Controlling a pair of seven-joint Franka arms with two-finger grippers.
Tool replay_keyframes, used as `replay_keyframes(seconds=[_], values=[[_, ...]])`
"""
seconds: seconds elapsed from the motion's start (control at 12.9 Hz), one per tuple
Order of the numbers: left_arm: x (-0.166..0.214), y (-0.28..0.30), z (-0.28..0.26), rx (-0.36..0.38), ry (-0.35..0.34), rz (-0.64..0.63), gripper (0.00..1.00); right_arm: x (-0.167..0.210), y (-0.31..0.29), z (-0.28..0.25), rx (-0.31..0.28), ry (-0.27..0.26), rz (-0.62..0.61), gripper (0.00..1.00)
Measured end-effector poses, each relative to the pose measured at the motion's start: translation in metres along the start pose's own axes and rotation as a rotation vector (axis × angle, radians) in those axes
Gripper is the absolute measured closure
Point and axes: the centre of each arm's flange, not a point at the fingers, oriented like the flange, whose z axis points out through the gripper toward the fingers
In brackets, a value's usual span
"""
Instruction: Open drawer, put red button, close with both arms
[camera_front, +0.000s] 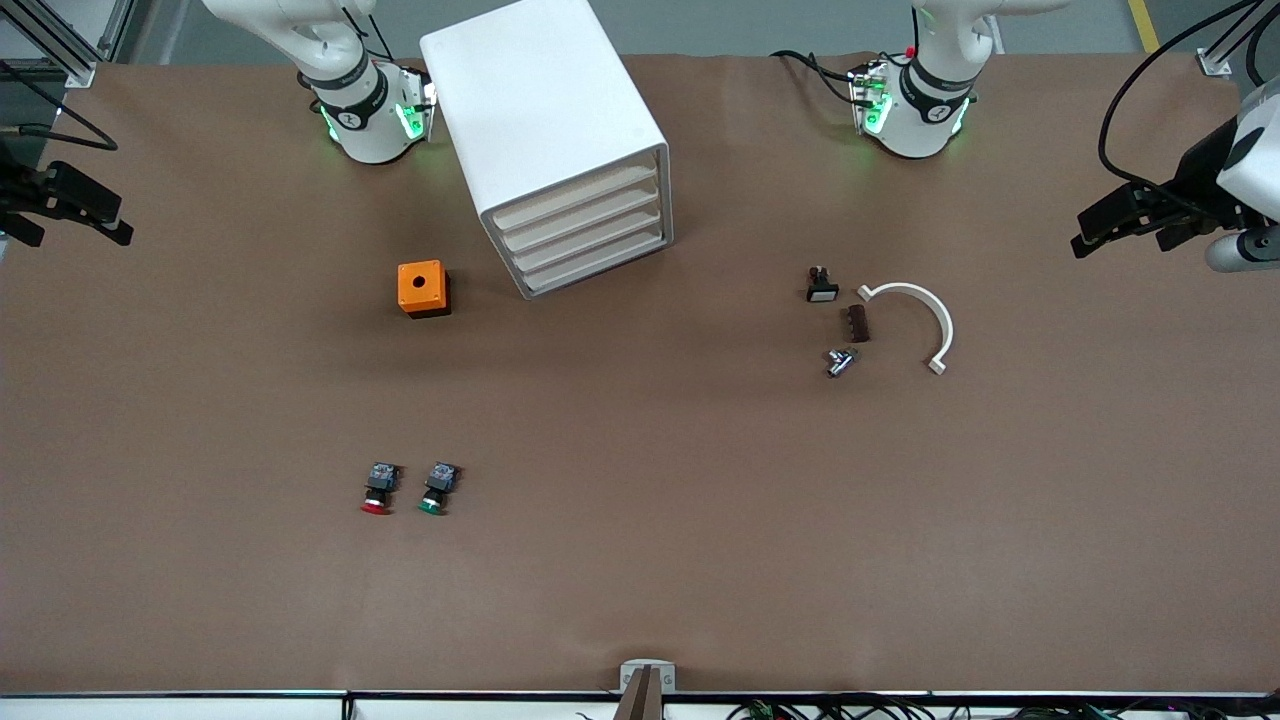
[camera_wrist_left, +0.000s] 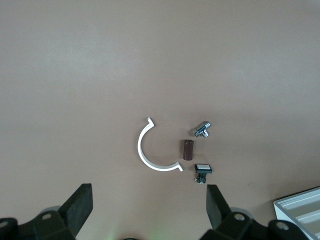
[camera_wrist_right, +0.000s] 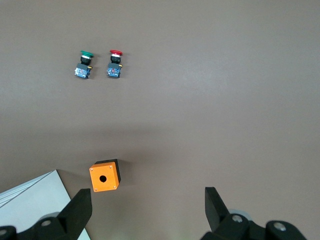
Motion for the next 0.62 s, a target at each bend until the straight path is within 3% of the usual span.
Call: replay_keyframes(seconds=[0.62], values=[[0.006, -0.017, 0.006, 0.001, -0.019, -0.033, 0.0, 0.0, 0.001, 0.003, 0.001, -0.007, 0.002, 0.0]])
